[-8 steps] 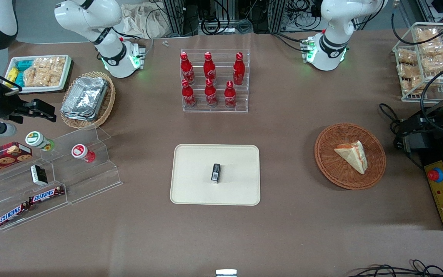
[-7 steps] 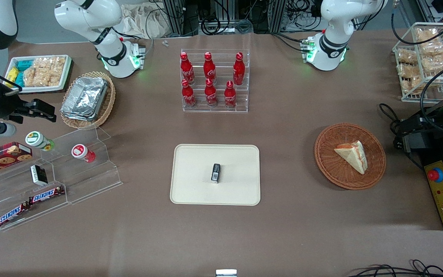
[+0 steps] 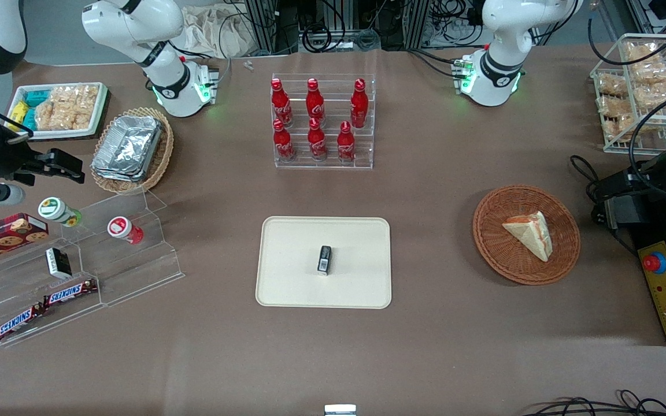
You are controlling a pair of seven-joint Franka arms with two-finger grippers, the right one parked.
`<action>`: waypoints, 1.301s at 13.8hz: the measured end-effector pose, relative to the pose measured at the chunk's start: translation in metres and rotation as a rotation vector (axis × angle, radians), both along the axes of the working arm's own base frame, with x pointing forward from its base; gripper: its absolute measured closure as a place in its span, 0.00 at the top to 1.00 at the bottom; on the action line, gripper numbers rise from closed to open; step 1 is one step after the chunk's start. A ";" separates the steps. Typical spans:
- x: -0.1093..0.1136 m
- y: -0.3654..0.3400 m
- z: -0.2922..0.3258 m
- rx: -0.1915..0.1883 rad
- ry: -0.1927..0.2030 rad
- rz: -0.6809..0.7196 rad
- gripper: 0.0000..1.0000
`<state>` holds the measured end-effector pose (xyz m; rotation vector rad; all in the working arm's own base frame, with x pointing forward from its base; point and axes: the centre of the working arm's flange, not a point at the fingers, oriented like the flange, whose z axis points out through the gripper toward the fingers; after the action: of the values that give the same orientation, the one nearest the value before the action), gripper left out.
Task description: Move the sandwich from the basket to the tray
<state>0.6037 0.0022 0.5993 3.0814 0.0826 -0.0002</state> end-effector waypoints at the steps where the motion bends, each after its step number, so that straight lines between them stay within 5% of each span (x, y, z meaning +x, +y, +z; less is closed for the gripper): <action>1: 0.000 0.000 0.000 0.000 0.001 0.019 1.00; 3: -0.001 0.003 0.000 0.003 0.007 0.079 1.00; 8: -0.005 0.009 -0.051 0.022 0.105 0.346 1.00; 14: -0.028 0.008 -0.185 0.064 0.141 0.500 1.00; 18: -0.053 0.027 -0.257 0.062 0.127 0.550 1.00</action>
<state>0.5509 0.0296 0.3420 3.0004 0.9404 -0.1700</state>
